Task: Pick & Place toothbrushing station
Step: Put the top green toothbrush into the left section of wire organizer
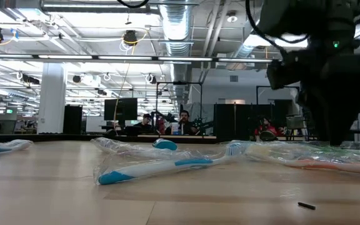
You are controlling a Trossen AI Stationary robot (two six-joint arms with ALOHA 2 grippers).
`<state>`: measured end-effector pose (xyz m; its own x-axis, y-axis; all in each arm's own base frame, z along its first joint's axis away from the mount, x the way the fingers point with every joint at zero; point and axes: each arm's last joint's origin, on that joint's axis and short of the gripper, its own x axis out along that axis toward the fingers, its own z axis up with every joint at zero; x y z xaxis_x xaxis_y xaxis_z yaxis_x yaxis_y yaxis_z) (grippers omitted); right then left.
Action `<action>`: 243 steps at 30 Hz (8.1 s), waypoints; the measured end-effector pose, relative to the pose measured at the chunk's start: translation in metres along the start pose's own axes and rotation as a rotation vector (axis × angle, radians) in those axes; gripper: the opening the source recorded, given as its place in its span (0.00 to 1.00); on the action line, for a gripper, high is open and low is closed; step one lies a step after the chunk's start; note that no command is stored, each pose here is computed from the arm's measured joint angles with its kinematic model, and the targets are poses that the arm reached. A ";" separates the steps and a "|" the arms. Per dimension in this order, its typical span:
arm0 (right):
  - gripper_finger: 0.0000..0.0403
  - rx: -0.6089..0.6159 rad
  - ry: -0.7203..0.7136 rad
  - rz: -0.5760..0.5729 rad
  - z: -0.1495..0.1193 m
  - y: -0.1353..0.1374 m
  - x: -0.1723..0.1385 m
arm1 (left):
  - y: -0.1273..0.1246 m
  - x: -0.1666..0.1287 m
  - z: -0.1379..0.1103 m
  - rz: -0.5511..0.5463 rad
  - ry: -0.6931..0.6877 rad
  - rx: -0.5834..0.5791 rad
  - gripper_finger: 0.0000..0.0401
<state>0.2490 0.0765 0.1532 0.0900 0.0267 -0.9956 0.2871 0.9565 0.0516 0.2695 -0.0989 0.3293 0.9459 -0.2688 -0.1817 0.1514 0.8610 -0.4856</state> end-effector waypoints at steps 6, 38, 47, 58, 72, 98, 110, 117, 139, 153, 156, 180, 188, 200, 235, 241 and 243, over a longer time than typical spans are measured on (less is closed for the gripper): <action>0.52 0.003 0.061 -0.039 -0.001 -0.001 0.018 | -0.003 0.000 -0.002 -0.009 0.005 0.002 0.00; 0.03 0.241 -0.151 0.018 -0.008 -0.007 -0.035 | -0.003 0.000 -0.001 -0.003 0.001 0.004 0.00; 0.01 0.588 -0.669 -0.048 -0.032 -0.039 -0.109 | -0.001 0.000 0.000 0.053 -0.033 0.006 0.00; 0.01 0.939 -1.023 -0.488 -0.064 -0.090 -0.133 | 0.002 -0.001 0.001 0.149 -0.089 0.003 0.00; 0.01 1.088 -1.166 -0.834 -0.084 -0.118 -0.111 | 0.007 -0.002 0.004 0.349 -0.184 0.098 0.00; 0.01 1.035 -1.355 -0.912 -0.116 -0.139 -0.064 | 0.052 -0.055 -0.054 0.649 -0.317 0.024 0.00; 0.01 1.060 -1.346 -1.007 -0.122 -0.150 -0.036 | 0.054 -0.059 -0.061 0.642 -0.334 0.016 0.00; 0.01 1.051 -1.366 -0.959 -0.129 -0.149 -0.022 | 0.054 -0.059 -0.060 0.647 -0.341 0.021 0.00; 0.01 0.883 -1.318 -1.014 -0.131 -0.145 -0.020 | 0.054 -0.060 -0.059 0.662 -0.350 0.026 0.00; 0.00 0.850 -1.293 -1.044 -0.130 -0.145 -0.018 | 0.054 -0.060 -0.059 0.667 -0.354 0.024 0.00; 0.00 0.845 -1.288 -1.047 -0.130 -0.145 -0.018 | 0.054 -0.060 -0.059 0.666 -0.355 0.022 0.00; 0.02 0.885 -1.288 -1.063 -0.116 -0.144 -0.028 | 0.057 -0.051 -0.064 0.700 -0.368 -0.015 0.00; 0.02 0.978 -1.294 -1.095 -0.113 -0.151 -0.019 | 0.057 -0.052 -0.064 0.705 -0.378 -0.016 0.00; 0.02 0.967 -1.301 -1.077 -0.117 -0.150 -0.007 | 0.057 -0.051 -0.064 0.703 -0.374 -0.011 0.00; 0.02 0.895 -1.285 -1.072 -0.109 -0.143 -0.007 | 0.056 -0.051 -0.062 0.693 -0.391 -0.006 0.00; 0.02 0.908 -1.291 -1.068 -0.108 -0.144 -0.007 | 0.055 -0.051 -0.062 0.689 -0.389 -0.005 0.00; 0.03 0.948 -1.317 -1.048 -0.108 -0.144 -0.008 | 0.055 -0.051 -0.062 0.689 -0.390 -0.006 0.00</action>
<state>0.1041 -0.0304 0.1451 -0.0135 -0.9999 -0.0005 0.9993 -0.0135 0.0348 0.2114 -0.0644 0.2590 0.8585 0.4957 -0.1310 -0.5056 0.7760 -0.3771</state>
